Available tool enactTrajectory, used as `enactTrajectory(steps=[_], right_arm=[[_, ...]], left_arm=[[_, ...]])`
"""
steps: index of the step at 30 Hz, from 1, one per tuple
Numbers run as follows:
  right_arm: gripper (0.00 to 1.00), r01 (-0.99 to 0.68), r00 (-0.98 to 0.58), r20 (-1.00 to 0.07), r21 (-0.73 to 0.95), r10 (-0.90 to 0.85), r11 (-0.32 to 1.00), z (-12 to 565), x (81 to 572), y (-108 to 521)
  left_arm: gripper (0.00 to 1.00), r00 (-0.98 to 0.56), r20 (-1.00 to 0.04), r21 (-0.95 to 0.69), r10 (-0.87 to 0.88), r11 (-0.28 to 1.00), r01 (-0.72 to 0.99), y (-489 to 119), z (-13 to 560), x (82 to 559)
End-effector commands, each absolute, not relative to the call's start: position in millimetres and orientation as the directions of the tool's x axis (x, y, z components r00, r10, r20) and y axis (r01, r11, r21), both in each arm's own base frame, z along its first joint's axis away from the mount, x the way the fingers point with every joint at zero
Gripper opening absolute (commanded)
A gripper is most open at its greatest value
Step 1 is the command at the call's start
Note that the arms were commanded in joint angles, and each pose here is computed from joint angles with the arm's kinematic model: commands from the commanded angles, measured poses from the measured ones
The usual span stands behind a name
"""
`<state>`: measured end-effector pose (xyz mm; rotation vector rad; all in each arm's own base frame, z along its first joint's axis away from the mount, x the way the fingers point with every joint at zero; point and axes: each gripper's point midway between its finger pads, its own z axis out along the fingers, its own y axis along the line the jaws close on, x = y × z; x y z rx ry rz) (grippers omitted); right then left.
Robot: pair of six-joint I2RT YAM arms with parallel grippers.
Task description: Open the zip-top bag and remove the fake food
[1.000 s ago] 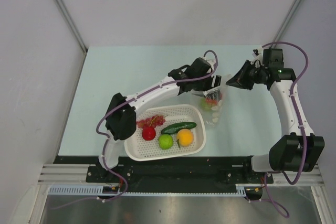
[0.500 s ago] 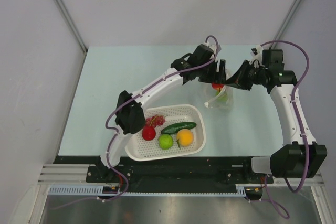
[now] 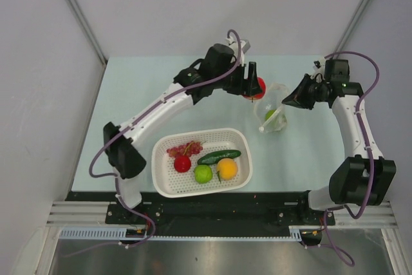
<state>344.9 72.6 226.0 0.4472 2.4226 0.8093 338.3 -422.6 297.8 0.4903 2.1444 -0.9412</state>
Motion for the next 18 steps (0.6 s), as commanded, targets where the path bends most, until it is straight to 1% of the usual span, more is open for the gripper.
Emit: enactTrajectory(steps=[1,2,3,4,5,6,8,10,11,12,15,18], right_arm=[[0.0,0.089,-0.762,-0.445,0.648,0.471,0.756,235.9,365.9,68.3],[0.0,0.089,-0.764,-0.439,0.654,0.473,0.751,235.0,367.1,69.1],[0.0,0.094,-0.765,-0.431,0.66,0.479,0.745,234.3,369.1,69.9],[0.0,0.086,-0.765,-0.433,0.666,0.478,0.741,234.8,371.0,71.0],[0.0,0.085,-0.764,-0.432,0.668,0.478,0.74,234.9,372.1,71.1],[0.0,0.076,-0.766,-0.436,0.668,0.472,0.74,234.7,372.9,71.7],[0.0,0.07,-0.767,-0.44,0.666,0.468,0.742,235.0,372.3,71.8],[0.0,0.07,-0.767,-0.442,0.663,0.465,0.745,234.4,371.9,70.9],[0.0,0.069,-0.77,-0.438,0.666,0.464,0.743,234.5,371.3,72.5],[0.0,0.065,-0.772,-0.436,0.67,0.462,0.739,234.4,371.7,73.6],[0.0,0.059,-0.776,-0.435,0.67,0.456,0.74,234.0,371.3,76.0],[0.0,0.056,-0.786,-0.431,0.665,0.443,0.745,231.6,369.2,78.8]], left_arm=[[0.0,-0.611,-0.785,-0.394,0.103,0.677,0.621,-377.5,303.4,307.1],[0.0,-0.621,-0.776,-0.396,0.111,0.68,0.617,-370.6,296.1,299.6],[0.0,-0.666,-0.73,-0.391,0.15,0.708,0.588,-359.3,258.5,289.7],[0.0,-0.662,-0.736,-0.39,0.142,0.71,0.586,-348.6,260.0,280.1],[0.0,-0.676,-0.723,-0.388,0.145,0.723,0.571,-341.1,246.9,276.2],[0.0,-0.718,-0.676,-0.387,0.165,0.75,0.536,-329.4,215.6,266.2],[0.0,-0.744,-0.651,-0.398,0.15,0.767,0.503,-314.1,204.7,257.1],[0.01,-0.782,-0.599,-0.383,0.172,0.797,0.468,-298.7,176.2,245.6],[0.03,-0.801,-0.57,-0.374,0.181,0.812,0.449,-291.3,167.0,239.1],[0.03,-0.825,-0.53,-0.357,0.196,0.831,0.427,-281.2,148.8,230.6],[0.02,-0.863,-0.463,-0.314,0.201,0.873,0.372,-255.9,120.6,212.0],[0.04,-0.872,-0.461,-0.279,0.166,0.905,0.32,-227.7,110.5,196.2]])
